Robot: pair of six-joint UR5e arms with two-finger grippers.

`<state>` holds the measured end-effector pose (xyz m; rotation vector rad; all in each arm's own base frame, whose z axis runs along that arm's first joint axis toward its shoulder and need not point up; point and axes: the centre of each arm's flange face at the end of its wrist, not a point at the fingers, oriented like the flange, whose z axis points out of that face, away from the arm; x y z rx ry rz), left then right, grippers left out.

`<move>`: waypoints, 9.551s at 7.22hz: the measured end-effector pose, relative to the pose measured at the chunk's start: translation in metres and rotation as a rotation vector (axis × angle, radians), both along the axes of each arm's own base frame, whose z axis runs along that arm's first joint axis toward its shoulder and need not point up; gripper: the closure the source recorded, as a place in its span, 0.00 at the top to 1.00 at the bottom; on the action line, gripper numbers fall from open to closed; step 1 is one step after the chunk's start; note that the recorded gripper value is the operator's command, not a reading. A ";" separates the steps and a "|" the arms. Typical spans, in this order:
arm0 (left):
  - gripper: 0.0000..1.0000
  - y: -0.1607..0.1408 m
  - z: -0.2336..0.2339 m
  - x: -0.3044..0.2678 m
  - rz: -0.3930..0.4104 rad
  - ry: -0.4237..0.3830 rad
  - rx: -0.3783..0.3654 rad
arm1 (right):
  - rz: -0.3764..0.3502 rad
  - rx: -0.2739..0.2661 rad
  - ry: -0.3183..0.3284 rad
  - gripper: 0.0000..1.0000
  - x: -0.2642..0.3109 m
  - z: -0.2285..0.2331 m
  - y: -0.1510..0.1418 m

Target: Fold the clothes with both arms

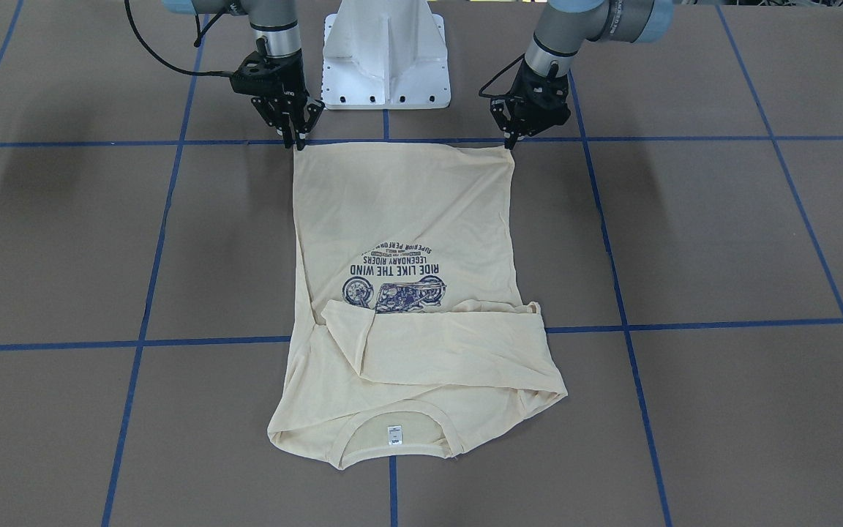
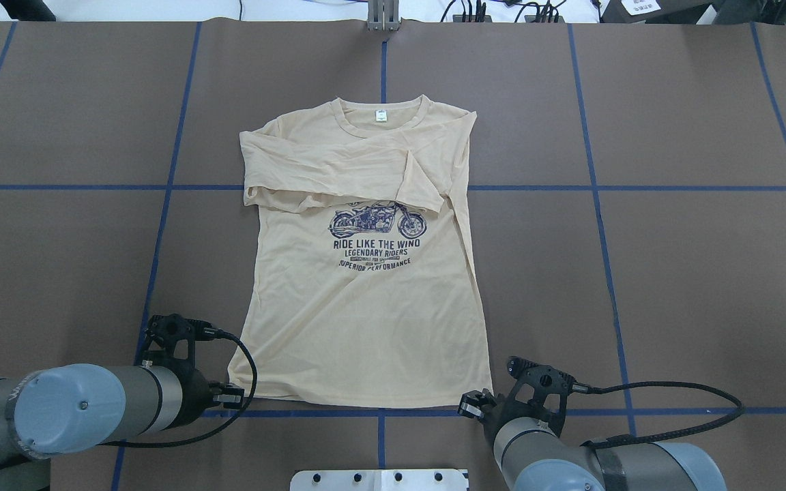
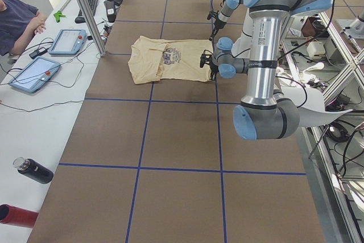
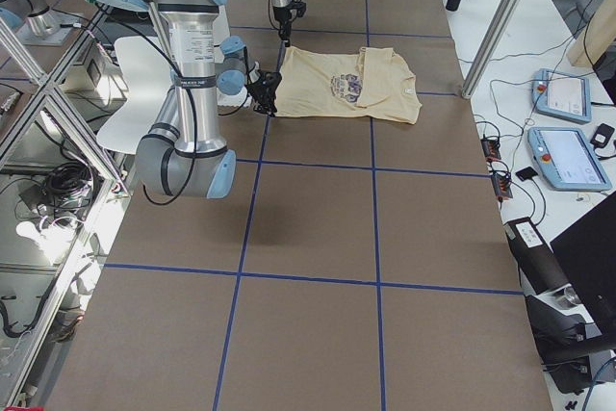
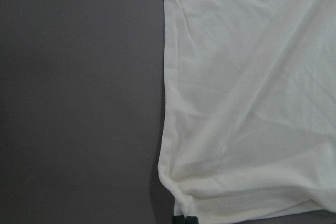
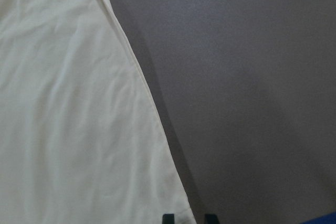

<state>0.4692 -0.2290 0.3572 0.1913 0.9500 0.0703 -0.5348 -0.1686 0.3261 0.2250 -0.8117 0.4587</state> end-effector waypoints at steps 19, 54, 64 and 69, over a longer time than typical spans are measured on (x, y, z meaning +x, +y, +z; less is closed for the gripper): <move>0.00 -0.039 -0.138 -0.081 -0.013 0.045 0.005 | 0.064 -0.049 -0.097 0.00 0.129 -0.141 -0.109; 0.00 -0.083 -0.012 0.016 -0.001 0.007 0.097 | 0.100 0.006 -0.012 1.00 0.081 -0.058 -0.394; 1.00 -0.520 -0.005 -0.096 -0.202 -0.349 0.491 | 0.099 0.006 -0.030 1.00 0.073 -0.064 -0.390; 1.00 -0.461 0.016 -0.135 -0.147 -0.222 0.592 | 0.250 -0.190 -0.139 0.62 -0.077 -0.187 -0.360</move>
